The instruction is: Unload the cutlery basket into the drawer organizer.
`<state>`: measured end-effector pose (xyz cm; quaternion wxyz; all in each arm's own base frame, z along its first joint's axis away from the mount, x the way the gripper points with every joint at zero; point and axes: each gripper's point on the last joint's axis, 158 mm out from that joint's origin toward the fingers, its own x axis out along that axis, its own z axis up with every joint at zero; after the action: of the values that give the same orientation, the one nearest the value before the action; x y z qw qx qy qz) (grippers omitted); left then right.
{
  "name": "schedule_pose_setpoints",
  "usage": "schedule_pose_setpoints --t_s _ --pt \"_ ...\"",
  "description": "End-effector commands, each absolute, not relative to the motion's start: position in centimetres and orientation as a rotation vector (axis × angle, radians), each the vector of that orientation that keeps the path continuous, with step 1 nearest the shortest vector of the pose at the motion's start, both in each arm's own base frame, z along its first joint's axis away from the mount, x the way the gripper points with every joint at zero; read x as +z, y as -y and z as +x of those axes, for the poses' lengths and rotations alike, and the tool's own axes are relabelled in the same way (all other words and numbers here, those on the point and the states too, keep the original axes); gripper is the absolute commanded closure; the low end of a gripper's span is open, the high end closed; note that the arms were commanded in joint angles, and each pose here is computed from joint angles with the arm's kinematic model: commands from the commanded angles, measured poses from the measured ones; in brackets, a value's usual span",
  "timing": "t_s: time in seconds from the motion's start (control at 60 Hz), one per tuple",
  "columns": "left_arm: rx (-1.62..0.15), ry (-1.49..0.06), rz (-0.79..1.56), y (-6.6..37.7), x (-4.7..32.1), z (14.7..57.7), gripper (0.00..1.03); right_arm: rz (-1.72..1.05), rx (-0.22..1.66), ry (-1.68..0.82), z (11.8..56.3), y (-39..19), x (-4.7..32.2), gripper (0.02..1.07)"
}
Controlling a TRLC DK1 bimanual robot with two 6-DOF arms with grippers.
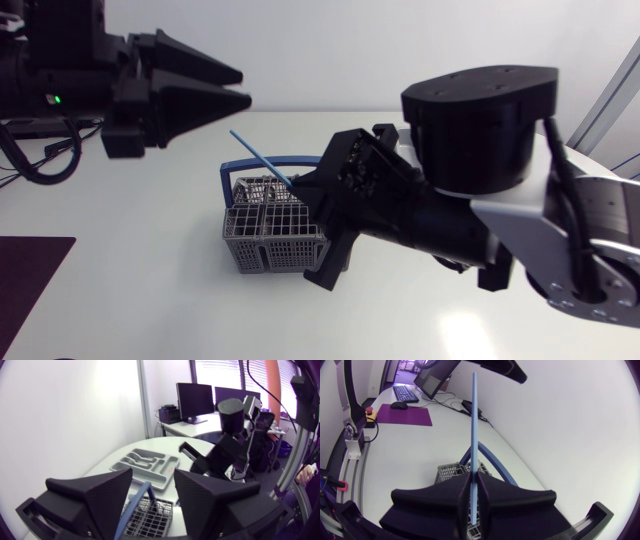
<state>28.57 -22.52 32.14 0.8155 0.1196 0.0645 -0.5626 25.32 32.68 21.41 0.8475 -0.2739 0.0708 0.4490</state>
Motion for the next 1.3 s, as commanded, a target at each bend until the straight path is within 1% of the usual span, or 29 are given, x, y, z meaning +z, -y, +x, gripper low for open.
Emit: schedule_pose_setpoints --t_s 0.0,0.1,0.233,0.383,0.5,0.567,0.667,0.717,0.917,1.167,1.283 --pt "-1.135 -0.099 0.181 21.1 35.3 29.8 0.05 -0.553 0.948 -0.135 24.3 -31.8 22.7 1.01" --pt "-1.07 -0.096 0.115 19.5 36.4 31.2 0.05 -0.533 0.934 -0.137 23.7 -30.3 23.2 1.01" --pt "-1.049 -0.123 0.072 19.0 36.1 31.8 0.05 -0.486 0.876 -0.173 24.0 -27.2 23.8 1.01" --pt "-1.117 -0.244 0.087 20.5 33.0 30.4 0.05 -0.394 0.783 -0.234 25.7 -21.9 24.2 1.01" --pt "-1.188 -0.354 0.103 22.5 30.1 28.8 0.06 -0.314 0.672 -0.296 28.3 -16.7 24.0 1.01" --pt "-1.184 -0.403 0.137 23.6 28.3 28.6 0.06 -0.267 0.593 -0.339 30.1 -13.8 23.3 1.01" --pt "-1.172 -0.486 0.161 25.3 25.6 28.7 0.08 -0.214 0.511 -0.424 32.4 -11.2 21.1 1.01" --pt "-1.161 -0.54 0.163 26.1 24.3 28.8 0.1 -0.187 0.483 -0.474 33.5 -10.4 19.8 1.01" --pt "-1.042 -0.78 0.161 28.4 19.3 29.5 0.11 -0.07 0.361 -0.631 38.2 -7.8 14.6 1.01" --pt "-1.029 -0.929 0.136 30.2 15.3 29.3 0.11 0.006 0.226 -0.784 43.3 -6.2 8.9 1.01" --pt "-1.016 -0.974 0.122 31.0 14.3 29.3 0.11 0.047 0.161 -0.836 45.4 -5.5 6.9 1.01"
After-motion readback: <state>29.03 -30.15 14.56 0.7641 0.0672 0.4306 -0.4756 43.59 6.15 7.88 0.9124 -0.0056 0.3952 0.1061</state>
